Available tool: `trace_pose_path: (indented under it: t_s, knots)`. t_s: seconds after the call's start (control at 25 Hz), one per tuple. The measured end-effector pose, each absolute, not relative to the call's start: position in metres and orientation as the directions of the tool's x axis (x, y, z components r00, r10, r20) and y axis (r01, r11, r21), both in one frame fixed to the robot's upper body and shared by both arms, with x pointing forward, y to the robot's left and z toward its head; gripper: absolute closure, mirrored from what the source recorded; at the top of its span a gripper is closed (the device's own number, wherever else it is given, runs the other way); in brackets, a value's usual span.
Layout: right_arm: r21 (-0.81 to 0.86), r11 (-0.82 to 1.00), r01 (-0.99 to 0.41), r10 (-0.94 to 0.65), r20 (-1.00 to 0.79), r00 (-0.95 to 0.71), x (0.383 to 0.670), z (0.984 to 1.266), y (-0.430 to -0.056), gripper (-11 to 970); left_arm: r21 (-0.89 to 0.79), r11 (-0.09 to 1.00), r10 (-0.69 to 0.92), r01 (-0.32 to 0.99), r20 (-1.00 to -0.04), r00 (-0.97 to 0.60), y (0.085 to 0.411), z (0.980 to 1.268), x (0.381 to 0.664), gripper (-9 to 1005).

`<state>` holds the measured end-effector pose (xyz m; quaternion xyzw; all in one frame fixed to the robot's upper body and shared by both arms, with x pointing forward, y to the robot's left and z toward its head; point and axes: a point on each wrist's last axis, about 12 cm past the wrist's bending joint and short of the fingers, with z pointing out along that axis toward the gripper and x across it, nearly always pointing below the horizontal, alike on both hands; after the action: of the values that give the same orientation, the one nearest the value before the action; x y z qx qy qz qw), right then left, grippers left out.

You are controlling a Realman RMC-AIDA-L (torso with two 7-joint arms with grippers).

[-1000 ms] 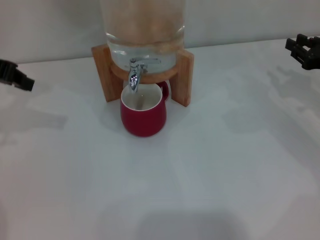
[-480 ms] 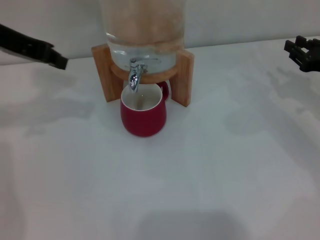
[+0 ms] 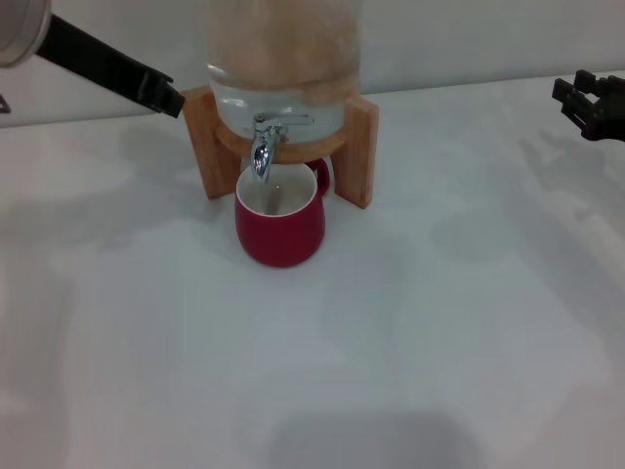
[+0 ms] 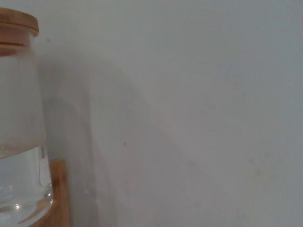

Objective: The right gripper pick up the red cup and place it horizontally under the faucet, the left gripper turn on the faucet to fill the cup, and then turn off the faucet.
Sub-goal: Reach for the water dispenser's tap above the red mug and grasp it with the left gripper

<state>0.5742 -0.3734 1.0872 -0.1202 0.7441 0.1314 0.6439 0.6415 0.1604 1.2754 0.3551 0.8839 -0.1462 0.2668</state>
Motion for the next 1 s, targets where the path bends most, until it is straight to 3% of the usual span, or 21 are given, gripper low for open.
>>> trace_pose_path:
  t_s: [0.68,1.0]
  knots:
    - [0.033,0.946,-0.323,-0.013,-0.99,-0.139,0.576,1.086,-0.374,655,-0.038,0.587,0.598,0.809,-0.653,-0.465,0.123,1.283,0.636,953]
    - [0.022,0.948,-0.318,-0.022,-0.991,-0.133,0.576,1.085,-0.373,655,-0.044,0.534,0.638,0.844,-0.634,-0.437,0.111,1.278,0.634,953]
